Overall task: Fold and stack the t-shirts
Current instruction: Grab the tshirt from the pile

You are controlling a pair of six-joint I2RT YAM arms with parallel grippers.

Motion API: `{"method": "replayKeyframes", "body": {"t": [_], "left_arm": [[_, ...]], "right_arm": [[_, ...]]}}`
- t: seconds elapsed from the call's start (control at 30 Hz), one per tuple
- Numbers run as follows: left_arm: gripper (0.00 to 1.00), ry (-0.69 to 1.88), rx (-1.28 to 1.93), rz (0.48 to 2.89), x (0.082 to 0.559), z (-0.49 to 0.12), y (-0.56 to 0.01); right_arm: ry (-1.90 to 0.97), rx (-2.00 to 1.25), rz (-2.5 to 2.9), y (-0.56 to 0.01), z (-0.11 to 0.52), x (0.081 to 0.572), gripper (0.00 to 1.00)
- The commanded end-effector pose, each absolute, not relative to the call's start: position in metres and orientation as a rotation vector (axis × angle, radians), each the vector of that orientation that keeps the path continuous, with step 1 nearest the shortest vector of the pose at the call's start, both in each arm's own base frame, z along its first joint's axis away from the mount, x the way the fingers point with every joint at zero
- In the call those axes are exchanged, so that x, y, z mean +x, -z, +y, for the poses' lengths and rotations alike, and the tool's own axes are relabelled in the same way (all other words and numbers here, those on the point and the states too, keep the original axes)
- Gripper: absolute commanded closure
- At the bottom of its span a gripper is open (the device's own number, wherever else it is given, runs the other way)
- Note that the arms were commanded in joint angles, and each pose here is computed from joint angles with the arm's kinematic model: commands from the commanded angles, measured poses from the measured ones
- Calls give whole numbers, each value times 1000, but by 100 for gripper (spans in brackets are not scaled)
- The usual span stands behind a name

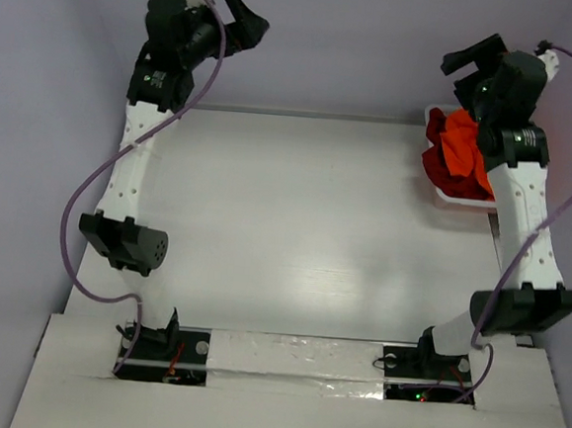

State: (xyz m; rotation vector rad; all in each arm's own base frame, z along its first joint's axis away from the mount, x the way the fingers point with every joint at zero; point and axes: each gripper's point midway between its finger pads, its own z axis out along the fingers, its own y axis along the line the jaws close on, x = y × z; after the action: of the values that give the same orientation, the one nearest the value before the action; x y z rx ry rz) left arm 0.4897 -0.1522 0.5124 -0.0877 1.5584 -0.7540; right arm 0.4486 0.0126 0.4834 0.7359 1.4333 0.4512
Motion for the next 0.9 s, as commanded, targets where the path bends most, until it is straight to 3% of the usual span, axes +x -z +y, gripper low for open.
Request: {"method": "replayKeyframes", "body": {"t": [0.0, 0.07, 0.23, 0.33, 0.37, 0.4, 0.47, 0.5, 0.6, 0.87], "left_arm": [[1, 942, -37, 1632, 464, -189, -509], [1, 973, 6, 1539, 438, -177, -533], [1, 1294, 89, 1208, 386, -150, -549], [1, 1217, 97, 1423, 412, -159, -543], [1, 1044, 144, 1515, 446, -160, -515], [1, 957, 120, 1593, 439, -169, -521], [1, 789, 98, 1677, 460, -168, -495], [1, 780, 86, 1733, 460, -169, -481], [1, 764, 58, 1790, 463, -167, -452], [1, 624, 39, 1808, 461, -147, -439]], "right_arm": [[-518, 862, 1817, -402, 41, 439, 0], [-447, 937, 1788, -387, 26, 432, 0], [-315, 846, 1665, -415, -1, 426, 0], [-177, 661, 1656, -437, -10, 438, 0], [-68, 702, 1661, -432, -27, 437, 0], [-6, 721, 1639, -445, -37, 435, 0], [182, 785, 1760, -405, -56, 448, 0], [192, 745, 1773, -414, -55, 454, 0], [324, 790, 1903, -362, -63, 471, 0], [372, 756, 2116, -280, -54, 500, 0]]}}
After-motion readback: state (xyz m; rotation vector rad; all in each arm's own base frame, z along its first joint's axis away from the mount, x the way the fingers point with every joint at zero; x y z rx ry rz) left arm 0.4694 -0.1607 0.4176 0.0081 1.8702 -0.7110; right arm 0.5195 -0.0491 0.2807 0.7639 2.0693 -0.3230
